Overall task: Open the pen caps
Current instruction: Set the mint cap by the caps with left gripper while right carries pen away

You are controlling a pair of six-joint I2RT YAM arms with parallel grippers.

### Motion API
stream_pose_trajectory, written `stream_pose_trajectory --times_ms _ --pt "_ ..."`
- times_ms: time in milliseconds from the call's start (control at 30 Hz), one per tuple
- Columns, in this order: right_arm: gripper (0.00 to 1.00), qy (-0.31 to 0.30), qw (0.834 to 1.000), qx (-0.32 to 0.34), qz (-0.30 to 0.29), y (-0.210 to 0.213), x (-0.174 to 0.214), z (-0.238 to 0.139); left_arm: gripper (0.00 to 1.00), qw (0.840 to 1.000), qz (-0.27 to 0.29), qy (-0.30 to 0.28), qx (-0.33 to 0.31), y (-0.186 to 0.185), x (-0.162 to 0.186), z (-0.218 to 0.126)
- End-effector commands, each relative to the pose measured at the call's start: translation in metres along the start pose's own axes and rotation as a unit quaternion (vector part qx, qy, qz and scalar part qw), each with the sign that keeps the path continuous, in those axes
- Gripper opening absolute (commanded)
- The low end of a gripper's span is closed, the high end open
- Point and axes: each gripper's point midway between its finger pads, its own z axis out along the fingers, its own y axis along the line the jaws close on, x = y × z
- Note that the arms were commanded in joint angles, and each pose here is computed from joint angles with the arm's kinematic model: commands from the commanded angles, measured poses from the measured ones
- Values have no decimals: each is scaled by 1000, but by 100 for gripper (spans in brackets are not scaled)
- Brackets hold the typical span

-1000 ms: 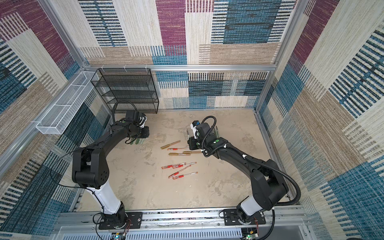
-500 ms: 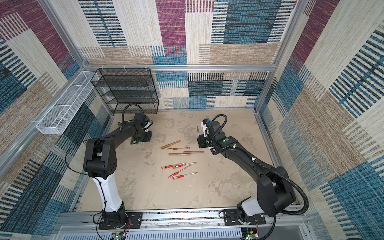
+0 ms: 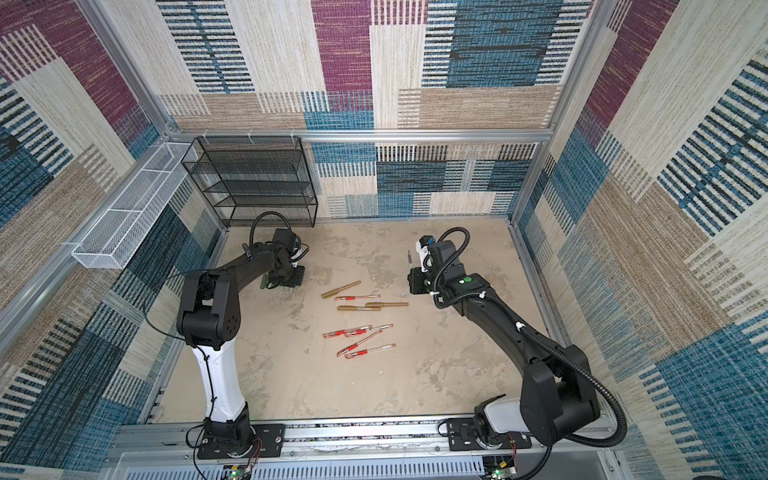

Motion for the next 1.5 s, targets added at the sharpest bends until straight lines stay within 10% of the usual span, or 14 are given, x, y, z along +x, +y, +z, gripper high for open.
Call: stream_pose_trajectory --times_ms 0,667,1133,1467 --pt "0 -5 1000 -7 -7 -1 -2 -4 18 1000 10 1 -22 7 -2 -1" --pt "0 -12 998 55 5 -65 -38 -9 54 993 -5 -111 35 -10 -25 -91" --pt "1 33 993 110 20 -136 -51 35 90 962 38 -259 76 -19 -4 -175" --pt "3 86 988 124 15 -167 -46 77 98 953 22 -282 106 -15 9 -181"
